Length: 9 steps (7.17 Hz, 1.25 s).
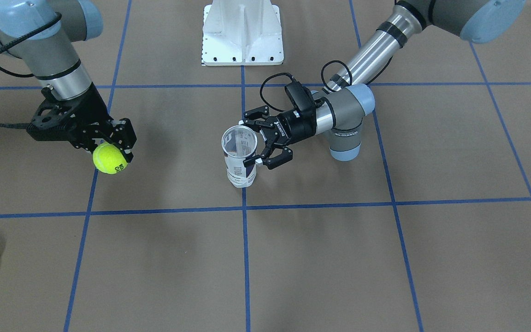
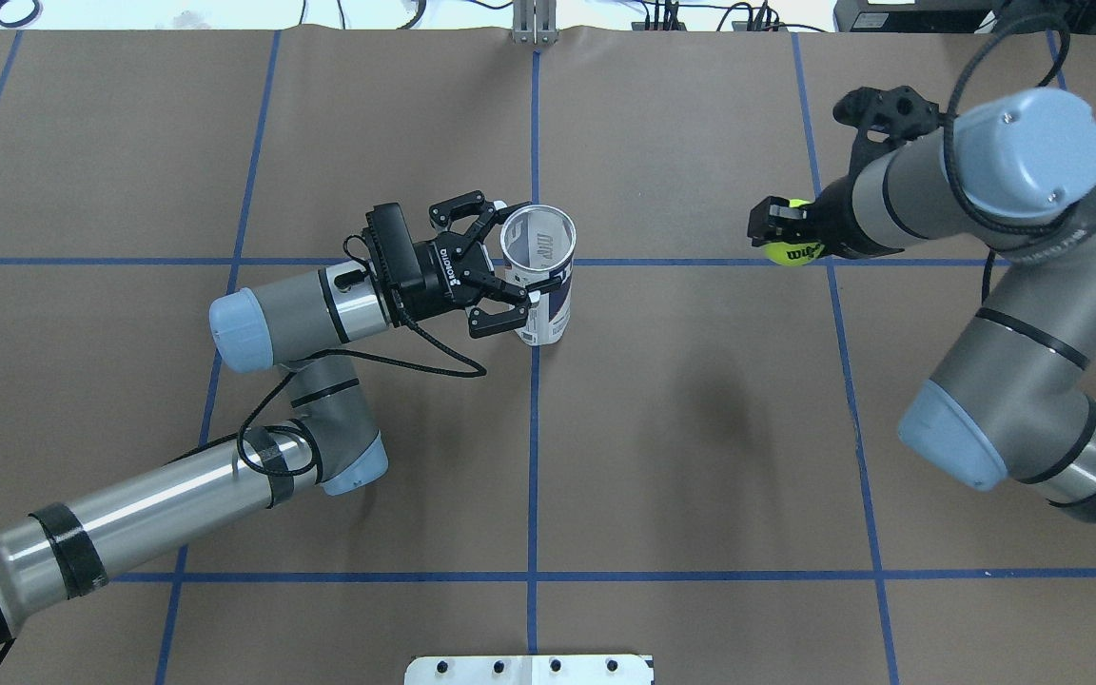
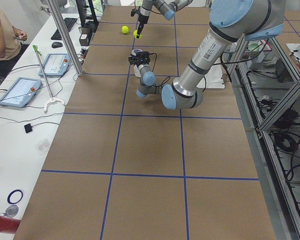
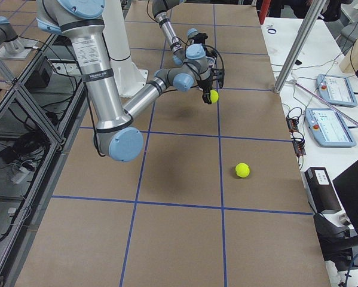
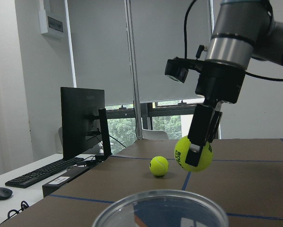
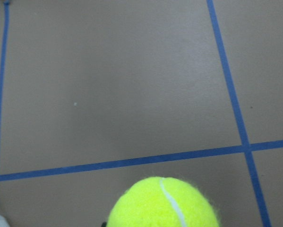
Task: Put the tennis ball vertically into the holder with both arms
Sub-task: 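Carry the tennis ball with the right gripper over the cup, then lower the ball into the cup and open the right gripper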
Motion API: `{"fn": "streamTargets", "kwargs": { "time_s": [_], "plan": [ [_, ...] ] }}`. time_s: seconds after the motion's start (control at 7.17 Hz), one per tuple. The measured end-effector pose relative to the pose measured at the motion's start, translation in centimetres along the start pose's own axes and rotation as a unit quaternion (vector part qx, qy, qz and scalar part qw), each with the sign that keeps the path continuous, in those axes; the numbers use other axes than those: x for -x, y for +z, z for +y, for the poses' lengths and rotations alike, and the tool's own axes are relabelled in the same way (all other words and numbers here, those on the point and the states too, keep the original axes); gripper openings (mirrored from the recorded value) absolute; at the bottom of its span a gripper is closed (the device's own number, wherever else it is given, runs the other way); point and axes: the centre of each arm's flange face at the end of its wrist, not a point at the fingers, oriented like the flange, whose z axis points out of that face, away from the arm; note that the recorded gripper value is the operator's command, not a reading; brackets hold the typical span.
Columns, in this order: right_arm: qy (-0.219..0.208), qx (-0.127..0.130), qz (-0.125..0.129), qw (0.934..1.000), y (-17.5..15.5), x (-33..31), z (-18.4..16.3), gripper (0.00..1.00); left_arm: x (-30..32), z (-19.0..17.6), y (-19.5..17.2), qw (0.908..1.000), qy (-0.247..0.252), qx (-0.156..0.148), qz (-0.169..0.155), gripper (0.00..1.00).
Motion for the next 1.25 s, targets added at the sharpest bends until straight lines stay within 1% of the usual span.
{"fn": "streamTargets", "kwargs": {
  "time_s": [0.14,0.42,0.7,0.98,1.25],
  "plan": [
    [0.022,0.005,-0.004,0.9997,-2.2,3.6,-0.2,0.00,0.0,0.0,0.0,1.0000,0.000,0.001,0.000,0.93],
    [0.058,0.012,-0.019,0.9980,-5.4,9.1,-0.3,0.00,0.0,0.0,0.1,1.0000,0.000,0.004,-0.001,0.93],
    [0.081,0.020,-0.017,0.9964,-7.9,14.3,-0.2,0.00,-0.1,0.0,0.2,1.0000,-0.001,0.005,-0.001,0.93],
    [0.099,0.024,-0.012,0.9947,-7.9,19.2,-1.2,0.00,-0.1,0.0,0.3,1.0000,-0.001,0.005,-0.001,0.93],
    [0.109,0.030,0.003,0.9936,-7.0,22.9,-1.9,0.00,-0.2,0.0,0.3,1.0000,-0.001,0.006,-0.001,0.93]
  ]
}}
